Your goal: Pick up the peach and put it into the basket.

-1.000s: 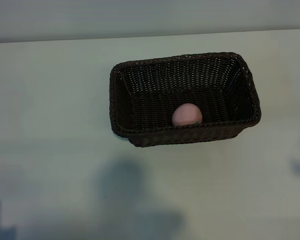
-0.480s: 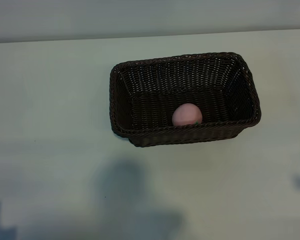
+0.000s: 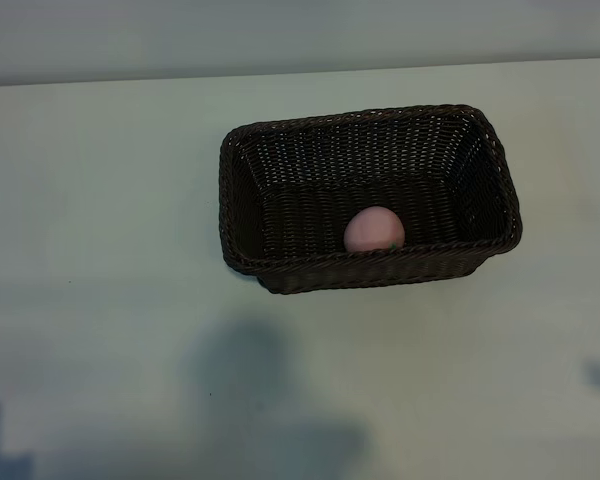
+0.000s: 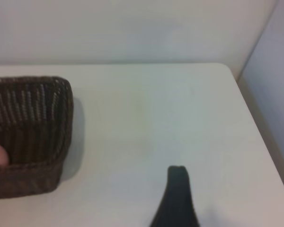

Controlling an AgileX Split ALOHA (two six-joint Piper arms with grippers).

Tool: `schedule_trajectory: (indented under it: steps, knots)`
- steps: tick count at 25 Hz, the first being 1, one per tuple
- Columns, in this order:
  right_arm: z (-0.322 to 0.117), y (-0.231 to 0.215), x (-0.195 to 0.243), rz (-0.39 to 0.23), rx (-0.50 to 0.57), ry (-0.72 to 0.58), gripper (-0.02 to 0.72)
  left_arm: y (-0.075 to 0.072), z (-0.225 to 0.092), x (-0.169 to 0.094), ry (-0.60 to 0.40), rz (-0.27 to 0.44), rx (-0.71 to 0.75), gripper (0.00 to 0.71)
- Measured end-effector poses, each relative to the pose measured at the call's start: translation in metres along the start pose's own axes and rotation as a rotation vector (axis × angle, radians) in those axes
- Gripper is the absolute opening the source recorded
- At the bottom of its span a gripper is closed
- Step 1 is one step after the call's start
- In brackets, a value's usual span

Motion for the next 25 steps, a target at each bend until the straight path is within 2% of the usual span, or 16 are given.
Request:
schedule_trajectory:
  steps: [9, 16, 18, 25]
  knots:
    - [-0.011, 0.003, -0.003, 0.022, 0.005, 0.049, 0.562, 0.000, 0.000, 0.000, 0.000, 0.000, 0.000, 0.592]
    - [-0.005, 0.001, -0.030, 0.007, 0.009, -0.113, 0.562, 0.000, 0.000, 0.000, 0.000, 0.000, 0.000, 0.592]
    - [-0.006, 0.002, -0.031, 0.026, 0.015, -0.128, 0.562, 0.000, 0.000, 0.000, 0.000, 0.000, 0.000, 0.592]
    - [-0.027, 0.012, -0.017, 0.113, 0.026, -0.050, 0.562, 0.000, 0.000, 0.000, 0.000, 0.000, 0.000, 0.592]
Point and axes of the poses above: a point on each arm's last joint axis where the gripper is mounted, x pointing out along that axis toward the gripper, y along the wrist's bending axis when the last joint is at zero, z = x × y, the point moved 9 cm from there along x, pointing out along that axis toward the gripper, and after that the axes turned 14 degrees about -x, right-handed, at the moved point
